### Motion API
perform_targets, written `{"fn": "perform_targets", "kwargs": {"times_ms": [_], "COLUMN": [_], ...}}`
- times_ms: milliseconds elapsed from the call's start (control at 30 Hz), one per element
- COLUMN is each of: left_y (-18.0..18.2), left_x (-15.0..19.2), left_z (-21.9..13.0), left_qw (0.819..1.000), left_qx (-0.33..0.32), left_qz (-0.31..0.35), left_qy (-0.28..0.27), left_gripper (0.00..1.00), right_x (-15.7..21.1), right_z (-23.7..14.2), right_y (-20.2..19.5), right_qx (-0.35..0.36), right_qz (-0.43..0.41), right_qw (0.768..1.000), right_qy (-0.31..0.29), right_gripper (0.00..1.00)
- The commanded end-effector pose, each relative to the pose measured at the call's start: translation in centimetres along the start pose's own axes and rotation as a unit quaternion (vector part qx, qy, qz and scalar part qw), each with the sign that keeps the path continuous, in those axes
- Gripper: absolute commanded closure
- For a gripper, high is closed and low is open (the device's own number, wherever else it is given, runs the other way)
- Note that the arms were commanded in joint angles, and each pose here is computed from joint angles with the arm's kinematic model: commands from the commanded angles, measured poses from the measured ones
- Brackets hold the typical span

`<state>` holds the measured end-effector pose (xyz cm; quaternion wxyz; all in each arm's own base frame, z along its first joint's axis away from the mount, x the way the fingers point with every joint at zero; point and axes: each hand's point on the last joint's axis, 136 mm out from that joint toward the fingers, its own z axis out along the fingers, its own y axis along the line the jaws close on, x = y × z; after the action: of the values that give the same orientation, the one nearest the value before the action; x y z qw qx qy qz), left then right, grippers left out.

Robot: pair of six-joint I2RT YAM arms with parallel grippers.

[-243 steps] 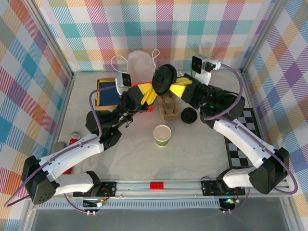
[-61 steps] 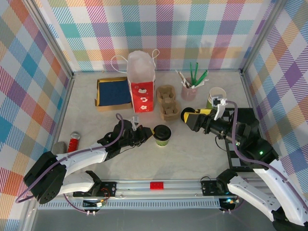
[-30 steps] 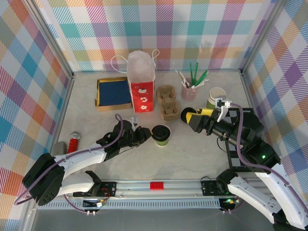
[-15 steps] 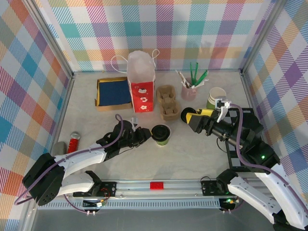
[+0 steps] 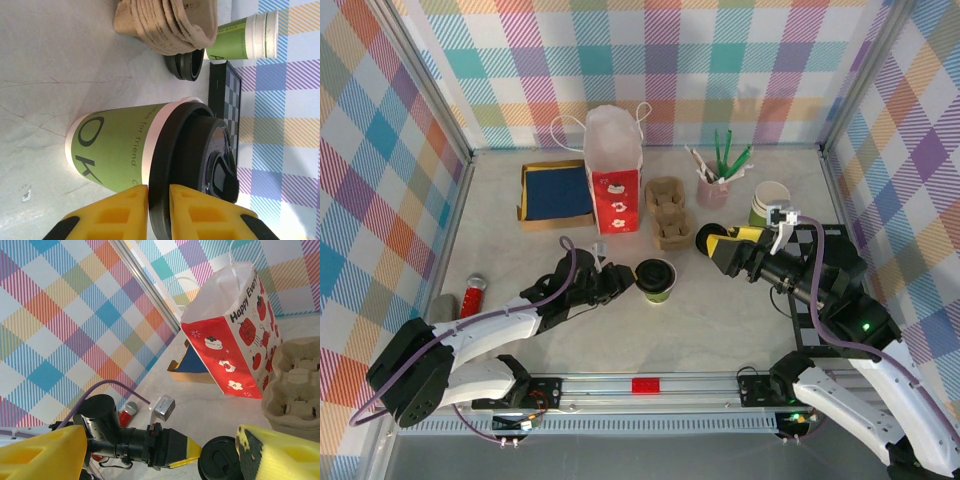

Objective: Pack the takeout coffee

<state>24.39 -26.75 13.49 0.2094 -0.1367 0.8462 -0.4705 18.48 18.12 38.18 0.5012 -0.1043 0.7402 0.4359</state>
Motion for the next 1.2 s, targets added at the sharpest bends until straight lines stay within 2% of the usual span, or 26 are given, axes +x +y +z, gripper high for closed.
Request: {"fn": "perform_targets", "kwargs": {"times_ms": [0,1167], "left_y": [-0.9,-0.4], "left_x": [-0.9,-0.5], "left_z": [0.0,0.8], "left_qw": [1.0,1.0], "left_qx": [0.005,-0.009], "left_qz": [0.009,0.018], "left_qy": [-0.012,-0.005], "left_gripper": [0.81,0.76], "right_x": [-0.8,-0.6], "right_z": [-0.3,-0.2], "right_y": [0.6,0.4], "right_qx": [-0.013,-0.012], "right_qz": [-0.001,0.001], "right_qw": [1.0,1.0], "right_qy": [-0.018,-0.023], "right_gripper": [0.22,0.24]}}
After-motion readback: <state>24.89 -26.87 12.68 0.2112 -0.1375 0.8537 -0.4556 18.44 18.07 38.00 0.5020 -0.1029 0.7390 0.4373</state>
